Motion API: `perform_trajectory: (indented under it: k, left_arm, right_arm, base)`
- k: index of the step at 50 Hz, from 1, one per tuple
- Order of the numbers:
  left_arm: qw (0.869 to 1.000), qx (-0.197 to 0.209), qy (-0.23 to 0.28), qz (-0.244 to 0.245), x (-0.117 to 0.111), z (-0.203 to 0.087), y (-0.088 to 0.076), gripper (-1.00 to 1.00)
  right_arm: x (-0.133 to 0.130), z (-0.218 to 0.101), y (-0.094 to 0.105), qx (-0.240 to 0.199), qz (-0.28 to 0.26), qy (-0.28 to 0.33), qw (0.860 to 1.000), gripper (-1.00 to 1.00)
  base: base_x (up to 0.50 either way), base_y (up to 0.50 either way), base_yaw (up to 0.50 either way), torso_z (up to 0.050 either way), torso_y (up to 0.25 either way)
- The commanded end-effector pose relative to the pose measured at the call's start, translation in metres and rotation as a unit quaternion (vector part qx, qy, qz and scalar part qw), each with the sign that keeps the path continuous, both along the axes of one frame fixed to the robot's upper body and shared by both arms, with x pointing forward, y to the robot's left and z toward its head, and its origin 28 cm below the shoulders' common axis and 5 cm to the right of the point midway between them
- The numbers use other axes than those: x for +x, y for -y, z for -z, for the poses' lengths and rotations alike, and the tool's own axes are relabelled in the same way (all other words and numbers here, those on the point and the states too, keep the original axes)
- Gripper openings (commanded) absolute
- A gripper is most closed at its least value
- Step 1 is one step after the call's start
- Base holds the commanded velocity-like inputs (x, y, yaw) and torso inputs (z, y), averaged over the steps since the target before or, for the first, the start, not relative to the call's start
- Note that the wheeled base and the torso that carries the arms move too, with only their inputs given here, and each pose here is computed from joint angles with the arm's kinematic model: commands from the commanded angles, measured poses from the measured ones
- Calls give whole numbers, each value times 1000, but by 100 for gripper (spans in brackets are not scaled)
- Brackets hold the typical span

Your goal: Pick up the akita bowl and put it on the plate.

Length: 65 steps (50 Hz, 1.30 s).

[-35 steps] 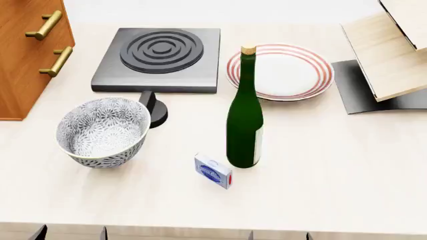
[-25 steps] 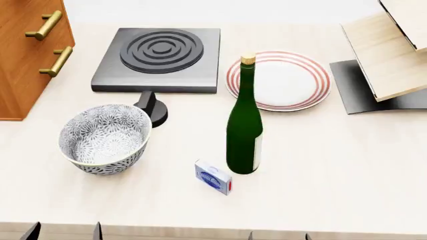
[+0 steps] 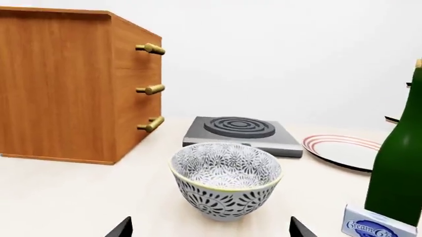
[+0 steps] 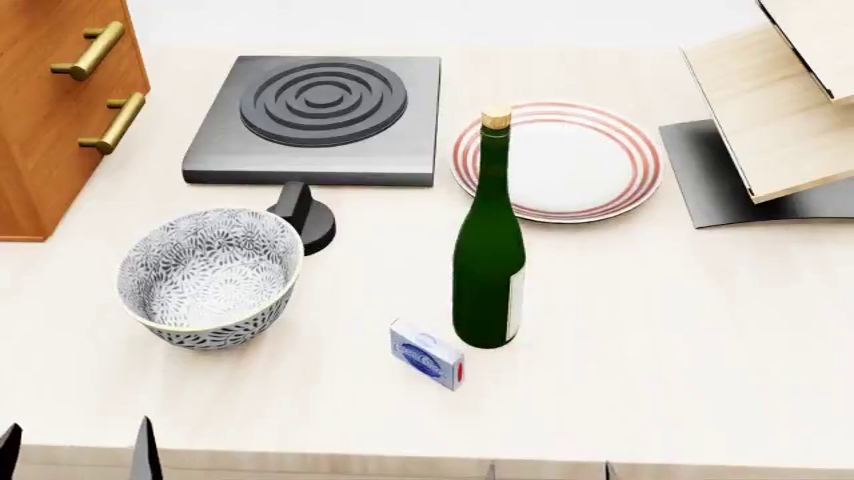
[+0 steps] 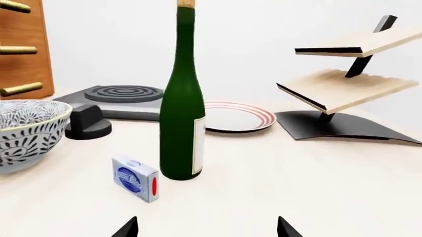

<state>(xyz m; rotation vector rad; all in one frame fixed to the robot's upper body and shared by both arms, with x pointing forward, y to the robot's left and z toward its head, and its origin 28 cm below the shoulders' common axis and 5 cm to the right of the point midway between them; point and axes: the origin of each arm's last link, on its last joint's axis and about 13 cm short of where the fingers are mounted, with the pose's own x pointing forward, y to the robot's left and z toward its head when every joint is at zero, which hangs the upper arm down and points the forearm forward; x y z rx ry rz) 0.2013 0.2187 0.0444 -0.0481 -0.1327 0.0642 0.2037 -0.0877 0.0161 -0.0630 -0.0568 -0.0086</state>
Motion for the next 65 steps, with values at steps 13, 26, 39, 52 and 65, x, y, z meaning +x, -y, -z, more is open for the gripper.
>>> perform_trajectory:
  k: [13, 26, 39, 52, 65]
  left_arm:
    - [992, 5, 110, -56, -26, -49, -16, 100]
    - [991, 2, 123, -60, -29, -52, -17, 100]
    - [992, -21, 109, -64, -26, -51, -18, 100]
    - [994, -40, 84, -51, -24, -46, -17, 100]
    - [995, -45, 76, -43, -24, -42, -14, 100]
  right_arm:
    - [-27, -47, 14, 20, 36, 92, 995, 100]
    - [-31, -50, 14, 27, 34, 102, 994, 100]
    - [-27, -45, 14, 30, 36, 91, 995, 100]
    - [-25, -41, 12, 37, 28, 77, 996, 100]
    - [-22, -36, 9, 38, 24, 68, 997, 100]
  base:
    - [0, 0, 0, 0, 0]
    - [0, 0, 0, 0, 0]
    - [-12, -50, 0, 0, 0]
    - [-77, -87, 0, 0, 0]
    - [-20, -331, 0, 0, 0]
